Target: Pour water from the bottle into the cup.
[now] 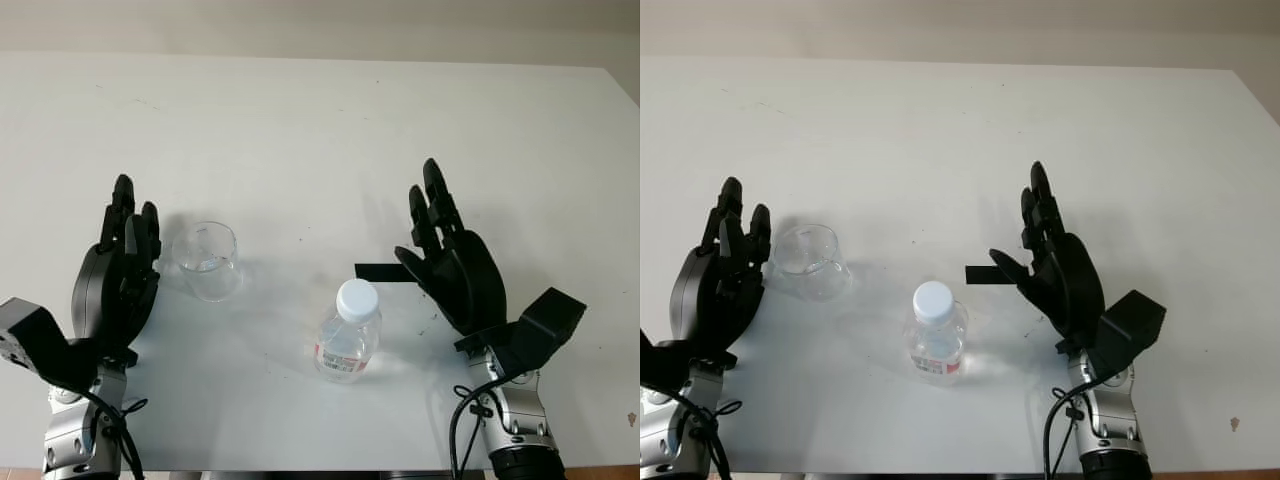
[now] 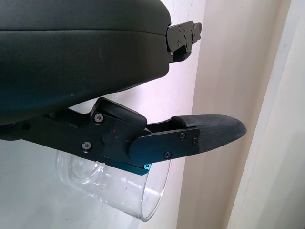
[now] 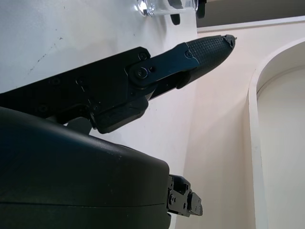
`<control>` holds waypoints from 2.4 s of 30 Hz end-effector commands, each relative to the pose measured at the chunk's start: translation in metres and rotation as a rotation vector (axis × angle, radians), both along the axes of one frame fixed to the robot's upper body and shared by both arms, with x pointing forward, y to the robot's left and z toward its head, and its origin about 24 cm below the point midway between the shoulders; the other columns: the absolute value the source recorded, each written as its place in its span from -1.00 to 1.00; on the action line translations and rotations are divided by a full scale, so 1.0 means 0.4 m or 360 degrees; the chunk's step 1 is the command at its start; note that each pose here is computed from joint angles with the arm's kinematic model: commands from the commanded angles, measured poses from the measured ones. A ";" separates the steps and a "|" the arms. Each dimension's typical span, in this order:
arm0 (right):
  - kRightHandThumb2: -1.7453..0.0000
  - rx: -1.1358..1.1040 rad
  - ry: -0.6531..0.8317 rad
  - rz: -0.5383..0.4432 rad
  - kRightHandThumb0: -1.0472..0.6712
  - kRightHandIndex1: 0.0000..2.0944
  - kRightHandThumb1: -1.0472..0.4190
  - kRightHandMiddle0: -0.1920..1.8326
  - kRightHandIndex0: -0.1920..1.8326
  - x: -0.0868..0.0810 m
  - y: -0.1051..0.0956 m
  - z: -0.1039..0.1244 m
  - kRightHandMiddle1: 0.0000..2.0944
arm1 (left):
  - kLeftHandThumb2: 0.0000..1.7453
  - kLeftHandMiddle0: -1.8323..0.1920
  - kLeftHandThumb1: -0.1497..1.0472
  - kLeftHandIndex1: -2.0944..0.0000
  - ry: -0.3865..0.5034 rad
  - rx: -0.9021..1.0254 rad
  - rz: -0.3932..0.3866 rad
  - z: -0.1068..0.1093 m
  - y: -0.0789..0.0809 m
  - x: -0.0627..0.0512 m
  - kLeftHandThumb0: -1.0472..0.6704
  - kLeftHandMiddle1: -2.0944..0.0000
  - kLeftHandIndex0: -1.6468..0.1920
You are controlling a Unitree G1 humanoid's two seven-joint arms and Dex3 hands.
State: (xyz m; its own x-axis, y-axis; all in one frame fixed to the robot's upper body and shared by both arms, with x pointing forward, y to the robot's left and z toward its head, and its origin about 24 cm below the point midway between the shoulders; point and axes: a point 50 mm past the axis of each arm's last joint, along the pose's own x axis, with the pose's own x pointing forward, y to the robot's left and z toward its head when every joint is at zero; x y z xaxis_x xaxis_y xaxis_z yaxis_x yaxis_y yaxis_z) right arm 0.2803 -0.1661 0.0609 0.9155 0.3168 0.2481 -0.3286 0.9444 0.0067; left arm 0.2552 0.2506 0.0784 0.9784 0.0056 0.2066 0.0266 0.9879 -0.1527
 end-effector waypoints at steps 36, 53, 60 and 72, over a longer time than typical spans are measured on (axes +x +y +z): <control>0.93 -0.0226 -0.0128 0.1563 -0.98 -1.00 -0.96 -1.00 -1.00 -0.006 -0.064 0.104 -1.00 | -0.34 1.00 1.00 0.95 -0.0014 0.0001 0.0039 0.005 0.019 0.017 -0.70 0.95 0.99; 0.95 -0.0281 0.0091 0.1777 -1.00 -1.00 -0.93 -1.00 -1.00 0.024 0.078 0.034 -1.00 | -0.37 1.00 1.00 0.96 -0.0058 0.0002 0.0052 0.019 0.029 0.048 -0.70 0.95 1.00; 0.95 -0.0366 0.0114 0.1862 -1.00 -1.00 -0.89 -1.00 -1.00 0.048 0.115 0.031 -1.00 | -0.37 1.00 1.00 0.97 -0.0093 0.0052 0.0068 0.031 0.034 0.057 -0.72 0.95 1.00; 0.93 -0.0492 0.0103 0.2067 -1.00 -1.00 -0.91 -1.00 -1.00 0.064 0.117 0.038 -1.00 | -0.37 1.00 1.00 0.98 -0.0145 0.0027 0.0052 0.040 0.039 0.061 -0.69 0.96 1.00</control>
